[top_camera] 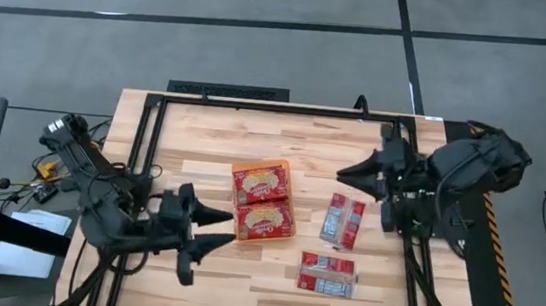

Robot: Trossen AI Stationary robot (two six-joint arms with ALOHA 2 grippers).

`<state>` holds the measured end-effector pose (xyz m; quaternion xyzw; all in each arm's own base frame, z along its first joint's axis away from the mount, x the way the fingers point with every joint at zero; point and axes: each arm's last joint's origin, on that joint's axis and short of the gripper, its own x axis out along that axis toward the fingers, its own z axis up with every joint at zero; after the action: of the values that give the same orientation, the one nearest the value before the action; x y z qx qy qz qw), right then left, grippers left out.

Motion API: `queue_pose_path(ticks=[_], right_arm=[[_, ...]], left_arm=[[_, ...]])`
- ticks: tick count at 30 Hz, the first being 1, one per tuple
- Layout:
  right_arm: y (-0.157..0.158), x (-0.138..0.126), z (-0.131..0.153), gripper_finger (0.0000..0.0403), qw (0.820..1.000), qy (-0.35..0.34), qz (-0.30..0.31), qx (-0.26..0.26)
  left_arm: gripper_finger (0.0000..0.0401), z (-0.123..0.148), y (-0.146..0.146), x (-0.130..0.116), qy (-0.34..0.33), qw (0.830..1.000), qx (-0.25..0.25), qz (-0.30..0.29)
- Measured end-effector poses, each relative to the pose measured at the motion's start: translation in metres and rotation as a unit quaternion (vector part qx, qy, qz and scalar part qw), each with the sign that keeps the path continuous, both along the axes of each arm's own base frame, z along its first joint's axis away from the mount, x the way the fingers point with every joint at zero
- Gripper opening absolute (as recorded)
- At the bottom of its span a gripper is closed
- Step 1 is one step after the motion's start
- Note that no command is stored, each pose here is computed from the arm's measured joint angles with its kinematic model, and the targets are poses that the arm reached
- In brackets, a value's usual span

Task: Sort popcorn bags into baskets
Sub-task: Put the red popcorn bag into the orange bin

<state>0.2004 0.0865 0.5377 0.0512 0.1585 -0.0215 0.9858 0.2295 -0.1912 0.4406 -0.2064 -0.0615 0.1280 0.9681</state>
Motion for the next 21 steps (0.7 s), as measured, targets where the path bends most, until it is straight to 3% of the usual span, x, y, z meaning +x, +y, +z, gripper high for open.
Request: queue_pose_path(ticks=[6, 11, 15, 21], right_arm=[[0.014, -0.005, -0.022, 0.0065, 0.994, 0.100, -0.008, 0.034], [0.051, 0.018, -0.044, 0.0065, 0.991, 0.131, 0.016, 0.034], [0.079, 0.042, -0.055, 0.0065, 0.992, 0.112, 0.055, -0.001], [0.095, 0.067, -0.041, 0.0065, 0.995, -0.006, 0.095, -0.037]], left_arm=[[0.0203, 0.040, 0.026, -0.015, -0.086, 0.995, 0.017, 0.055], [0.0203, 0.059, 0.057, -0.039, -0.085, 0.992, 0.019, 0.089], [0.0203, 0.057, 0.068, -0.050, -0.049, 0.993, 0.014, 0.102], [0.0203, 0.029, 0.063, -0.048, 0.017, 0.998, -0.013, 0.061]])
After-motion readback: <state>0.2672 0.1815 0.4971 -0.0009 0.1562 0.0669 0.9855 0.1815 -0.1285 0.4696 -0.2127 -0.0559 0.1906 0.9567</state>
